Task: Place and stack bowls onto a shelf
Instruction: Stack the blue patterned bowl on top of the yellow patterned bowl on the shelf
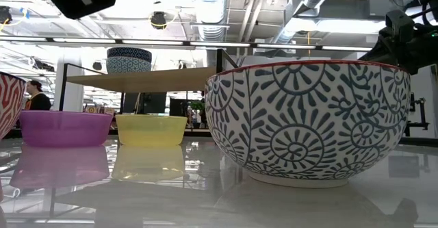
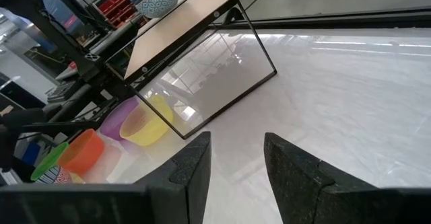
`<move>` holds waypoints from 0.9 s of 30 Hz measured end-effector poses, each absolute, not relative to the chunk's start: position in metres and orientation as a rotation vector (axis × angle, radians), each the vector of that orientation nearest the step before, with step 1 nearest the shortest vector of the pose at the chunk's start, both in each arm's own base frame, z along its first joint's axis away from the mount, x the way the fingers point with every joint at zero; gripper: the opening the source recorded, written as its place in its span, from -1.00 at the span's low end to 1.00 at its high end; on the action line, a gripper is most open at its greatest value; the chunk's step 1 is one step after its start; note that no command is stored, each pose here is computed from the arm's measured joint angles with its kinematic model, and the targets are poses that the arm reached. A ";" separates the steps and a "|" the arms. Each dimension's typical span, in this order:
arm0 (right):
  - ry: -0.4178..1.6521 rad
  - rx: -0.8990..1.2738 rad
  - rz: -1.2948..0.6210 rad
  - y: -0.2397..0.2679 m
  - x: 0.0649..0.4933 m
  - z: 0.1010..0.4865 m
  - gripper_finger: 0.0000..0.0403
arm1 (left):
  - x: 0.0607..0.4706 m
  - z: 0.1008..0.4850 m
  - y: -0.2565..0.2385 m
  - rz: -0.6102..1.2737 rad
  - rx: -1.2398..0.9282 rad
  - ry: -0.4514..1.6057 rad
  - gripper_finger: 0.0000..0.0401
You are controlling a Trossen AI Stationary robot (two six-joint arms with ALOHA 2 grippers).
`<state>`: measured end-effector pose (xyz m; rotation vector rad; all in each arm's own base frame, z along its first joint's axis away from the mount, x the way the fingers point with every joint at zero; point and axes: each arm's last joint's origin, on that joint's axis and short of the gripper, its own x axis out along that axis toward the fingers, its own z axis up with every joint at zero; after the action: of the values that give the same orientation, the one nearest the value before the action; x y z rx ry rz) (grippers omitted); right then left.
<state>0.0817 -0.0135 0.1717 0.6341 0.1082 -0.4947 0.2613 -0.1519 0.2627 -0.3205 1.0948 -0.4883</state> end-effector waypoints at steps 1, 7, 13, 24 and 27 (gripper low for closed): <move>0.108 0.634 -0.494 -0.013 0.082 0.172 -0.19 | 0.261 0.263 -0.153 -0.483 -0.314 1.093 -0.11; 0.108 0.634 -0.495 -0.013 0.082 0.172 -0.19 | 0.259 0.262 -0.156 -0.443 -0.285 1.076 -0.11; 0.108 0.634 -0.495 -0.014 0.082 0.172 -0.19 | 0.259 0.262 -0.156 -0.385 -0.350 1.088 -0.11; 0.108 0.634 -0.495 -0.014 0.082 0.172 -0.19 | 0.264 0.268 -0.161 -0.435 -0.471 1.047 -0.11; 0.108 0.634 -0.495 -0.013 0.082 0.172 -0.19 | 0.265 0.270 -0.162 -0.457 -0.483 1.038 -0.11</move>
<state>0.0817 -0.0135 0.1717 0.6341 0.1083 -0.4948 0.2648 -0.1624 0.2696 -0.4832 1.0380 -0.4567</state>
